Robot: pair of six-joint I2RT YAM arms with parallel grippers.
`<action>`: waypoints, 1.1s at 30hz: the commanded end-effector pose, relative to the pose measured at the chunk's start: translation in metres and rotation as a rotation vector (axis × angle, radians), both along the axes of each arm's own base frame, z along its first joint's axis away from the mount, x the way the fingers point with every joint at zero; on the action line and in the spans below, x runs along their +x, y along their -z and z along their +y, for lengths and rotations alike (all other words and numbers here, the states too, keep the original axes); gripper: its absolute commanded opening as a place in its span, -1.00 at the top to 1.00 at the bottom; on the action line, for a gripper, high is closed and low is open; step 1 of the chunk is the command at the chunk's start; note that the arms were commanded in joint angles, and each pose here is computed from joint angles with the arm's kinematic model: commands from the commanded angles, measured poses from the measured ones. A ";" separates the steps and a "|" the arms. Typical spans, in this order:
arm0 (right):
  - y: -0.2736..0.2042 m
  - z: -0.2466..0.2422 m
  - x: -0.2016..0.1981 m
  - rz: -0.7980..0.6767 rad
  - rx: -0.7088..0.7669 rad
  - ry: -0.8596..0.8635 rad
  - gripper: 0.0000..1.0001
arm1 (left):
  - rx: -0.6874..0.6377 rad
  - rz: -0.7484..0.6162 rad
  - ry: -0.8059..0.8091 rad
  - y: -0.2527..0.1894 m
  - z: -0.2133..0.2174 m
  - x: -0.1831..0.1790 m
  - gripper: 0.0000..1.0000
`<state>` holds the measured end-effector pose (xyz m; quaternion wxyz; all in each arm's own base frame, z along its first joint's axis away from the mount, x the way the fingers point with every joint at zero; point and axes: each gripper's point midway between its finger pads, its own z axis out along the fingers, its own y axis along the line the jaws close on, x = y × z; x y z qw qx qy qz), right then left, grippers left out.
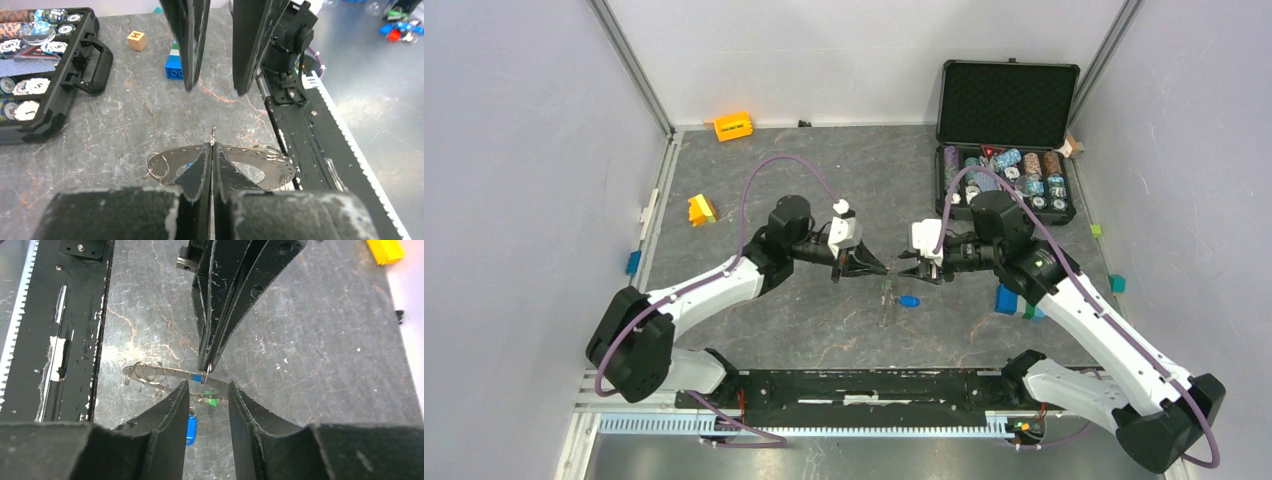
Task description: Put the keys on the keyring
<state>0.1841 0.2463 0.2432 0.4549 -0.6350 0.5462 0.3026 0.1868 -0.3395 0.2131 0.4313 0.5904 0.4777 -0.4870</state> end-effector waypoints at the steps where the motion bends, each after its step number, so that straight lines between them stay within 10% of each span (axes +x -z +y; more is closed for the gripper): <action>1: -0.019 0.002 0.004 -0.068 0.084 0.002 0.19 | -0.277 -0.011 0.044 -0.061 0.004 -0.013 0.95; 17: -0.017 0.006 0.000 -0.058 0.123 -0.051 0.19 | -0.275 -0.030 0.019 -0.051 0.009 -0.014 0.96; 33: 0.016 0.002 -0.014 -0.084 0.041 -0.178 0.23 | 0.072 -0.583 0.282 -0.009 0.054 -0.039 0.96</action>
